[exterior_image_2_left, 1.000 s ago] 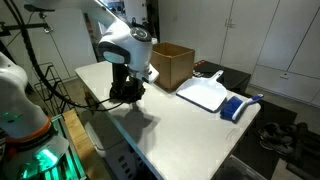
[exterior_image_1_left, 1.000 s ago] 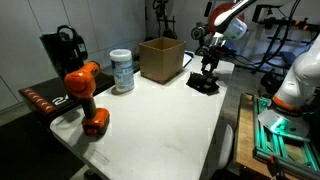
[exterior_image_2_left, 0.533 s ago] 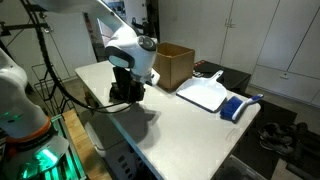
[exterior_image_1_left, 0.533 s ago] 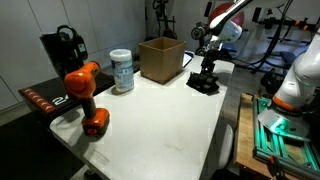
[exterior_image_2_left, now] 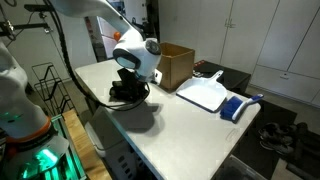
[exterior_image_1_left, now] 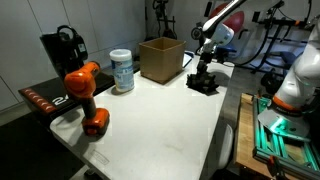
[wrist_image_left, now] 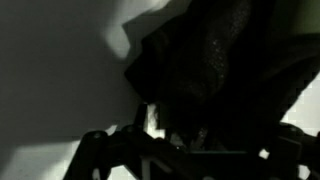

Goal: Pick up the far right glove and stack it on the second far right glove, Pick up the far left glove and stack it on the second far left glove, pick up the gloves stack on the left and put it on top of the gloves stack on the right, pick up the gloves stack and put it in the cardboard box on the table

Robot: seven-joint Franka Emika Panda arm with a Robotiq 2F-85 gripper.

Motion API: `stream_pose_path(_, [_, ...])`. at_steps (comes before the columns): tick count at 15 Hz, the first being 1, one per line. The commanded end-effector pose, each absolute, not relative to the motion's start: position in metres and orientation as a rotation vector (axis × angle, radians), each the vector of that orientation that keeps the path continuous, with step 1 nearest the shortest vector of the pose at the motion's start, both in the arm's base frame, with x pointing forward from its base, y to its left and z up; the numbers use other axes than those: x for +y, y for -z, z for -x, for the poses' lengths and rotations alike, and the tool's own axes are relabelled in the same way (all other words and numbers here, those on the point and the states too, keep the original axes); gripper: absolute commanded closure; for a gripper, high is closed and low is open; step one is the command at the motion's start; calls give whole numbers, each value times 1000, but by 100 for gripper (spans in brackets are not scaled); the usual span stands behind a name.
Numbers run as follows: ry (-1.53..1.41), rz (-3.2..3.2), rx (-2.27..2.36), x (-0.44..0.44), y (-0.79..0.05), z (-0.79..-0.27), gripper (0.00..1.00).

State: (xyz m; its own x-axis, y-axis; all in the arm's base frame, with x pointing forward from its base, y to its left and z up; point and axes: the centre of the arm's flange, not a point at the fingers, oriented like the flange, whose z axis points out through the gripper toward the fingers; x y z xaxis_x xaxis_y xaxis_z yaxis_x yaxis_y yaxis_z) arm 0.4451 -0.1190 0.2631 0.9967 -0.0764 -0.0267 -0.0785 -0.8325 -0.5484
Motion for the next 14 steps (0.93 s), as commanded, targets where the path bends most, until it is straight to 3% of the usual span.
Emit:
stream_pose_path(1, [-38, 2521, 41, -110, -252, -464, 26])
stream_pose_path(11, [-95, 2416, 28, -106, -273, -472, 98])
stream_pose_path(14, [-89, 2340, 19, -107, -303, -469, 95])
